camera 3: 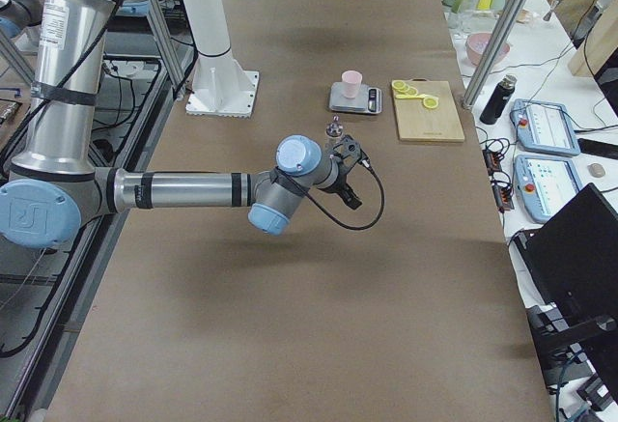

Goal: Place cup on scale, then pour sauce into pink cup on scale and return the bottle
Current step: 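Withdraw the left gripper away from the scale while the right arm moves in, then move the right gripper toward the glass sauce bottle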

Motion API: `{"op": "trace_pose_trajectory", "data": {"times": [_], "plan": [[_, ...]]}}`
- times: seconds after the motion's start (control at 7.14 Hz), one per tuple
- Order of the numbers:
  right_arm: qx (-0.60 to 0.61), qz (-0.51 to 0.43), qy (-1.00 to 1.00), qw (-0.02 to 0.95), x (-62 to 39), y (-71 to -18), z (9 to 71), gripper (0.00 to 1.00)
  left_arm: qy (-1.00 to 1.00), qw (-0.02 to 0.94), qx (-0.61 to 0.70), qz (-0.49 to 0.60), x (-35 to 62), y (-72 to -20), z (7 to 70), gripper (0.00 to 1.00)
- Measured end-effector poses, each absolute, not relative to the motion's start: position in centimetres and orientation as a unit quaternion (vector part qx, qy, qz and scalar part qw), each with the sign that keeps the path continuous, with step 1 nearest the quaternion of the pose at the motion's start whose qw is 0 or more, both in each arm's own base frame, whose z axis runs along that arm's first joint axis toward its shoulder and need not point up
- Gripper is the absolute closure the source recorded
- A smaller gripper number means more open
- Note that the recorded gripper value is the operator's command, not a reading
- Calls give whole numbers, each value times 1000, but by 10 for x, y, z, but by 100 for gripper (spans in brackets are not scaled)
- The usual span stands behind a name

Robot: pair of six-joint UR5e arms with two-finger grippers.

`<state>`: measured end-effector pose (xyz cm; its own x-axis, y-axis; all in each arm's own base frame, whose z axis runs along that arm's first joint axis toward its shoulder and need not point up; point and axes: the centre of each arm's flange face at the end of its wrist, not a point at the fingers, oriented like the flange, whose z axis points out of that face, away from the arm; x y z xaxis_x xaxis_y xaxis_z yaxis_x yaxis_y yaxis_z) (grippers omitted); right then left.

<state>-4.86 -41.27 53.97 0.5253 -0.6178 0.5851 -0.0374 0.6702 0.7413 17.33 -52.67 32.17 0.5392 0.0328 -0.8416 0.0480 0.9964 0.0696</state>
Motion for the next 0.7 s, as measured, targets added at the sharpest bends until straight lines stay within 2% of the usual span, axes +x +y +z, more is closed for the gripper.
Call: {"op": "trace_pose_trajectory", "data": {"times": [0.28,0.7], "plan": [[415,-205,-438,771,-68,-403,567,0,480,876,43,-5,171,-525,321,5],[437,-185,-455,753,-127,-395,564,0,480,876,45,-5,170,-524,319,5]]}}
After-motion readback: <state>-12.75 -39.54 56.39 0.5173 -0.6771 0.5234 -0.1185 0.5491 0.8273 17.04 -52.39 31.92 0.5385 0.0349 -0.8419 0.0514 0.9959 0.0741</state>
